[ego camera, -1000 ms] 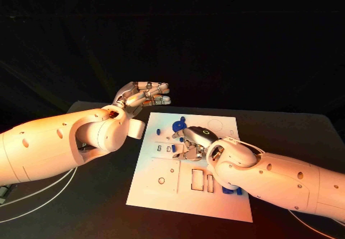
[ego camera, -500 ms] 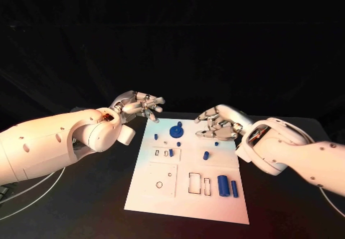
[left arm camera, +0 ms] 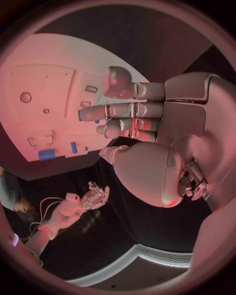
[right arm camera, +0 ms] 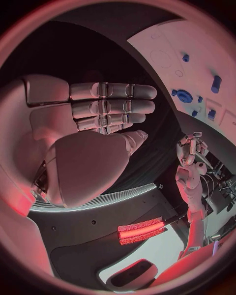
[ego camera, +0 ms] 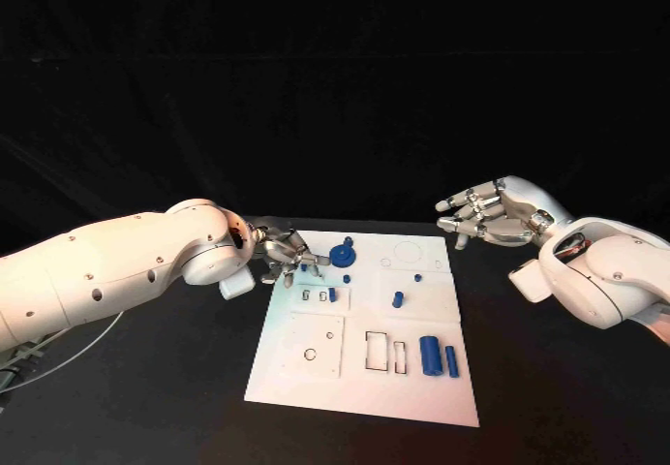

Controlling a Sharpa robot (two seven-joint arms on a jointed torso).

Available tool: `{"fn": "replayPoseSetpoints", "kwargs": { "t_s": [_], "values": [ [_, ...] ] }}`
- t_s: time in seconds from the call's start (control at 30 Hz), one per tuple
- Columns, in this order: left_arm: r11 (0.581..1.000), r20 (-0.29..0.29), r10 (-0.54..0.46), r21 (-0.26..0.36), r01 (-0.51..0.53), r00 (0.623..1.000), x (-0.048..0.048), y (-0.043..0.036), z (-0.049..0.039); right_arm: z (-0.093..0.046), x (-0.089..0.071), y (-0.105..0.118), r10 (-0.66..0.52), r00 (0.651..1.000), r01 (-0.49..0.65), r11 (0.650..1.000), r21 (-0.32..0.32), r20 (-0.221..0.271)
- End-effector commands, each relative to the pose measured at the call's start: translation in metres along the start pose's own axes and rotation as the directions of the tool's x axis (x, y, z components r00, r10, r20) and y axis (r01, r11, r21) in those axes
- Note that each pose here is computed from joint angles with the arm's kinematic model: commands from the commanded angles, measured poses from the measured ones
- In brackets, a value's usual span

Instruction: Assemble the parts on the task board

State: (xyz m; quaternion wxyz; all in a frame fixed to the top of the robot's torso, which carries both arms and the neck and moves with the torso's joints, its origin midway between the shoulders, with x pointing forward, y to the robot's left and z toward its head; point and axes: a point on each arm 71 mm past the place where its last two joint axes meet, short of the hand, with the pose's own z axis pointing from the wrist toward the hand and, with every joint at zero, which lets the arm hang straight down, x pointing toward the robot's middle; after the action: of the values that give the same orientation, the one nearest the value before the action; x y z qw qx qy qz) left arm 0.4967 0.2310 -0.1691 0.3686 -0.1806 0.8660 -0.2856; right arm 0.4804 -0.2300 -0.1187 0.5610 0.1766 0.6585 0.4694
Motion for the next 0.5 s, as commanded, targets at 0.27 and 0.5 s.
{"fn": "replayPoseSetpoints", "kwargs": {
  "t_s": [0.27,0.5],
  "values": [
    [0.934,0.004,0.293,-0.214,-0.285,0.956,0.0014,-0.0083,0.0143,-0.001,-0.012,-0.006,0.028,0.998,-0.028,1.000,-0.003,0.053],
    [0.923,0.008,0.324,-0.222,-0.314,0.946,0.0062,-0.0202,0.0247,0.000,-0.013,-0.007,0.004,0.998,-0.004,1.000,0.000,0.059]
  ]
}}
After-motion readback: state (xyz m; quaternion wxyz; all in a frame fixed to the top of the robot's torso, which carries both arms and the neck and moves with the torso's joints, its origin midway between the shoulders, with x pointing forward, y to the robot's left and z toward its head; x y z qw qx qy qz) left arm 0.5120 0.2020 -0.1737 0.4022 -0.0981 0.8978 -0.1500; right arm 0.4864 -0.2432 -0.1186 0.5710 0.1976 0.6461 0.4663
